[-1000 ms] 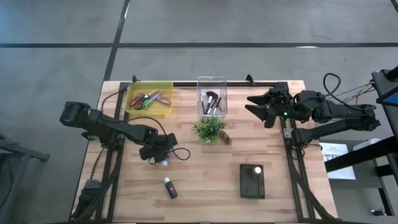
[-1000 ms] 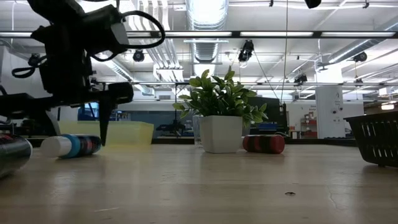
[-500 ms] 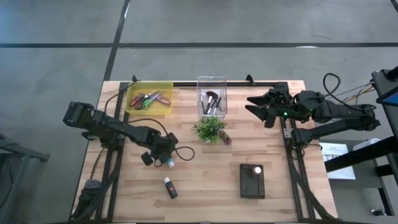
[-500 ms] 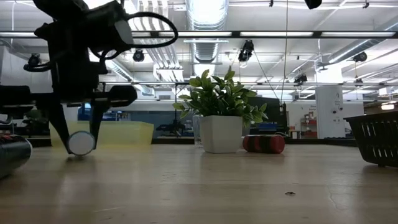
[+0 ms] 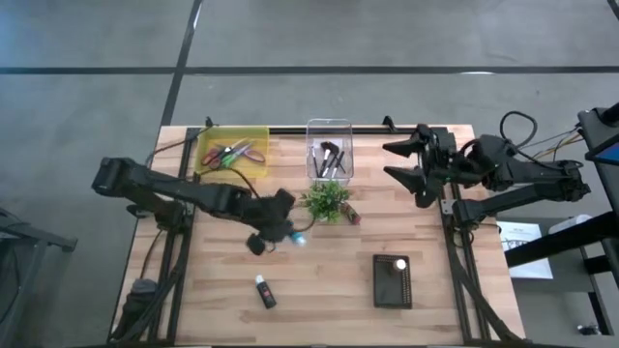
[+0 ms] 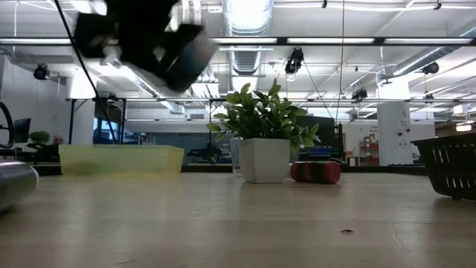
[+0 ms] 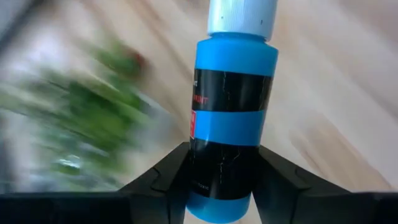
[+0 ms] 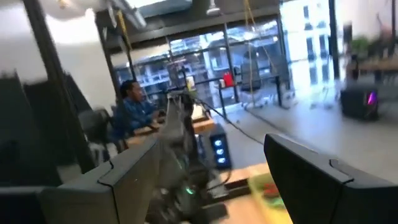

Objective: Pick & Place Paint Supplies
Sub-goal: Put the blue paint bottle into the black bin

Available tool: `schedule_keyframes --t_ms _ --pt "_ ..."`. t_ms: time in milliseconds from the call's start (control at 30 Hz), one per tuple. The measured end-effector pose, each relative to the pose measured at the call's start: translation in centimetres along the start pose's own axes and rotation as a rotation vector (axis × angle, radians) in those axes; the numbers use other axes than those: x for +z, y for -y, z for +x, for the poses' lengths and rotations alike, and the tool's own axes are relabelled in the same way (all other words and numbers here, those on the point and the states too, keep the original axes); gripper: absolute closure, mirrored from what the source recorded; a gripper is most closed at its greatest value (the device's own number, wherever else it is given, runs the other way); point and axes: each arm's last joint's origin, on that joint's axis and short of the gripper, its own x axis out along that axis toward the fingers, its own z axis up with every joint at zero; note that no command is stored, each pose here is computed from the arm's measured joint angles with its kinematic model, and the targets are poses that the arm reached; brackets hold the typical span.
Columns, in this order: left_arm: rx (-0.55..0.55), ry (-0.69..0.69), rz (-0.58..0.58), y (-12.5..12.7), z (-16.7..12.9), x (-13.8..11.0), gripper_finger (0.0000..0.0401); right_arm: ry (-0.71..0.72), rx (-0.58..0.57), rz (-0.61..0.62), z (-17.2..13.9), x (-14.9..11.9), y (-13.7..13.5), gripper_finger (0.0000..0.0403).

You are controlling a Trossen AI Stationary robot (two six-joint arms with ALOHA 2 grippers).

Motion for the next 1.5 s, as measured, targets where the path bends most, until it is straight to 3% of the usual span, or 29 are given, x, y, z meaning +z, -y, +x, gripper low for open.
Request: schedule_keyframes --t_ms 167,333,600,1167,1500 --pt "0.248 0.242 -0.119 -4.8 -4.3 4.7 0.0253 -0.062 -0.006 -0.189 1.7 0.1 -0.4 0.0118" --pt "0.401 0.502 -0.361 -9.2 -8.6 7.2 0.0253 -0.091 -0.003 -0.352 4.3 0.5 -0.9 0.0118" --pt "0.360 0.753 -0.606 -11.8 -11.0 8.4 0.0253 -0.077 0.024 -0.493 7.0 1.8 -1.6 0.0118" --pt "0.361 0.775 -0.625 -12.0 -11.1 8.4 0.0252 0.011 0.196 -0.367 10.4 1.0 -1.5 0.0118" --pt "0.356 0.763 -0.625 -11.9 -11.0 8.3 0.0252 0.029 0.207 -0.318 10.9 0.9 -1.5 0.0124"
